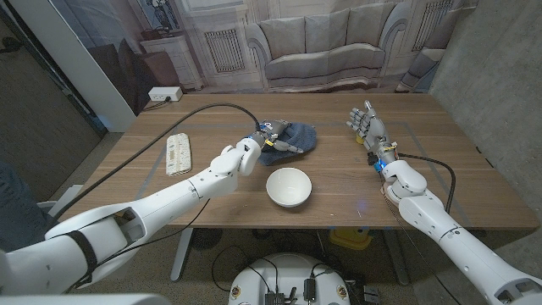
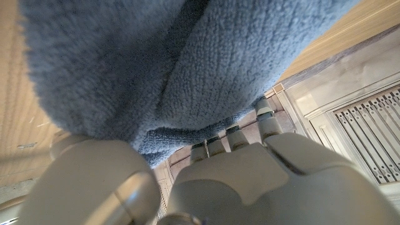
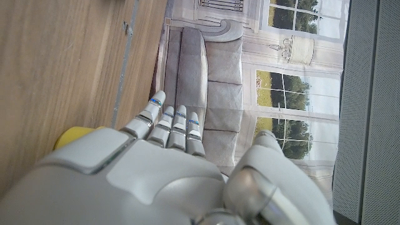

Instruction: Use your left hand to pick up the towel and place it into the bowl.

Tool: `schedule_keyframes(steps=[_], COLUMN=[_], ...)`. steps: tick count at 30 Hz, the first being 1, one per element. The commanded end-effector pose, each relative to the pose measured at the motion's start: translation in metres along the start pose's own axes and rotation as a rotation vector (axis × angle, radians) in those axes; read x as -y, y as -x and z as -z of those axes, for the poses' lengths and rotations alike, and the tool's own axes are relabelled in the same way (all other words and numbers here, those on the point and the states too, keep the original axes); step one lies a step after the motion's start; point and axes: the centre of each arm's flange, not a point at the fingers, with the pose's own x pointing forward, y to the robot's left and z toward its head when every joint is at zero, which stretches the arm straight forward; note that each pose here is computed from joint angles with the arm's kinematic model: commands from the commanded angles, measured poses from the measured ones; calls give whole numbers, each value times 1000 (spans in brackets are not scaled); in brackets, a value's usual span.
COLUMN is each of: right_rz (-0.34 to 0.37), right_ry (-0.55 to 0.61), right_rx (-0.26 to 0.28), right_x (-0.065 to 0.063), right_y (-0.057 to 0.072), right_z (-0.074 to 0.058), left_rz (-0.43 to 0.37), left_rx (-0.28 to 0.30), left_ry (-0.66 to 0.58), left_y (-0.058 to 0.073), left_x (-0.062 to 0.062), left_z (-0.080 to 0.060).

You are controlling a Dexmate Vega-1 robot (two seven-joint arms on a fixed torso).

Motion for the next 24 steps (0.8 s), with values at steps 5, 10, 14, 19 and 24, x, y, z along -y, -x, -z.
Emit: schedule_keyframes(steps=[5,10,14,19,24], right_rz=[1,1,1,-1,-6], right_ry=[0,-3,-4,-4,-3], right_rx=[-1,-2,-2,-6,-7], right_x=[-1,-1,0,1,0], right_y=[-2,-2,-2,-1,-4], right_z=[0,1,2,2,2], left_rz=[43,42,47,52,60], left_rx=[-15,-15,-17,-22,-28], left_ry=[3,-5,-8,-11,-10], left_y=[-2,-2,-2,-2,-2], left_x=[7,7,7,7,6], left_z=[-3,-6,-6,-8,-8])
